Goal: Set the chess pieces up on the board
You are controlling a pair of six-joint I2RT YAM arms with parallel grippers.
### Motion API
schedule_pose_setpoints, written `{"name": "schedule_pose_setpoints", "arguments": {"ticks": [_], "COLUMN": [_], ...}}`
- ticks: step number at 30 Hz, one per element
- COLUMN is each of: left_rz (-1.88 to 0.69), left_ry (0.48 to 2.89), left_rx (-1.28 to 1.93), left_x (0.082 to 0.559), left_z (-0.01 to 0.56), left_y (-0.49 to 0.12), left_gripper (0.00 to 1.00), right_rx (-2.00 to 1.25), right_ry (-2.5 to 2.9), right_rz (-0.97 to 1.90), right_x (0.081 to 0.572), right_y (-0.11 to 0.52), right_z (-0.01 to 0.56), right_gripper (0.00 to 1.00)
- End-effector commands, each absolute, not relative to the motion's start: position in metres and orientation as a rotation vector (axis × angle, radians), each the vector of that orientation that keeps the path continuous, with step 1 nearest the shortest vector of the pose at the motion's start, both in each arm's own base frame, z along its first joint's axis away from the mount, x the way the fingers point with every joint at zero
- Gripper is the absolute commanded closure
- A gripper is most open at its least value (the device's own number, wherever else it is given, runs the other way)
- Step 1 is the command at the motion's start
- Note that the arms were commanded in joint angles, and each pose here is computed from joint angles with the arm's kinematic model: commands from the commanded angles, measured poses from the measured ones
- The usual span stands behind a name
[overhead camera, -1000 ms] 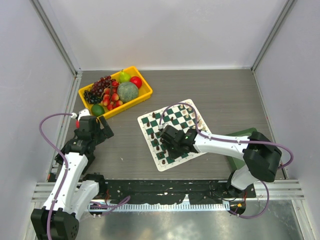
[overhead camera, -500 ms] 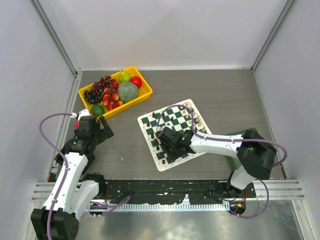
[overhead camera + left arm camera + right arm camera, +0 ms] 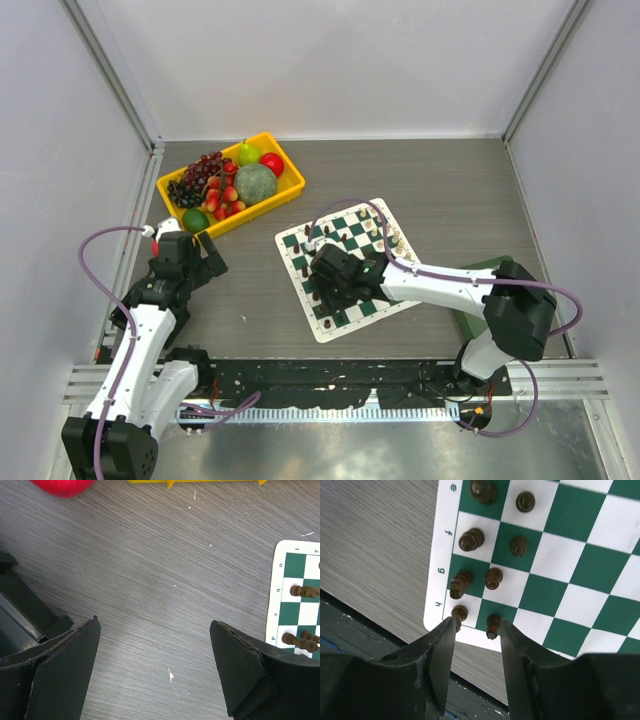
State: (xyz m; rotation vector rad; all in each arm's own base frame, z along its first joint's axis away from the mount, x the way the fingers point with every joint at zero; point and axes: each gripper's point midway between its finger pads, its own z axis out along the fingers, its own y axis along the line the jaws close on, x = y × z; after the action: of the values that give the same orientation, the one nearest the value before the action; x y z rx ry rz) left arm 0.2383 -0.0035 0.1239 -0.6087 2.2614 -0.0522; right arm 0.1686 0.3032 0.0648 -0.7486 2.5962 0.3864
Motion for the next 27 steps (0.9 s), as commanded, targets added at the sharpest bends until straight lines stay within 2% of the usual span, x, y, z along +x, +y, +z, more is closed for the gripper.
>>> {"name": "schedule_pose_setpoints", "arguments": {"ticks": [1, 27], "left_rz": [-0.065, -0.028], "left_ry": [2.220, 2.231], "left_rx": [-0.605, -0.598], "left_x": [0.246, 0.244], "left_z": [0.132, 0.130], "left_y": [-0.003, 0.002], "left_gripper": [0.01, 0.01], "right_rx": [-0.684, -0.660], "right_ry": [2.504, 2.593], "right_rz": [0.405, 0.422], "right_x": [0.193, 0.207], "right_y": [0.312, 0.326], "right_z": [0.096, 0.064], "right_gripper": [0.53, 0.67]}}
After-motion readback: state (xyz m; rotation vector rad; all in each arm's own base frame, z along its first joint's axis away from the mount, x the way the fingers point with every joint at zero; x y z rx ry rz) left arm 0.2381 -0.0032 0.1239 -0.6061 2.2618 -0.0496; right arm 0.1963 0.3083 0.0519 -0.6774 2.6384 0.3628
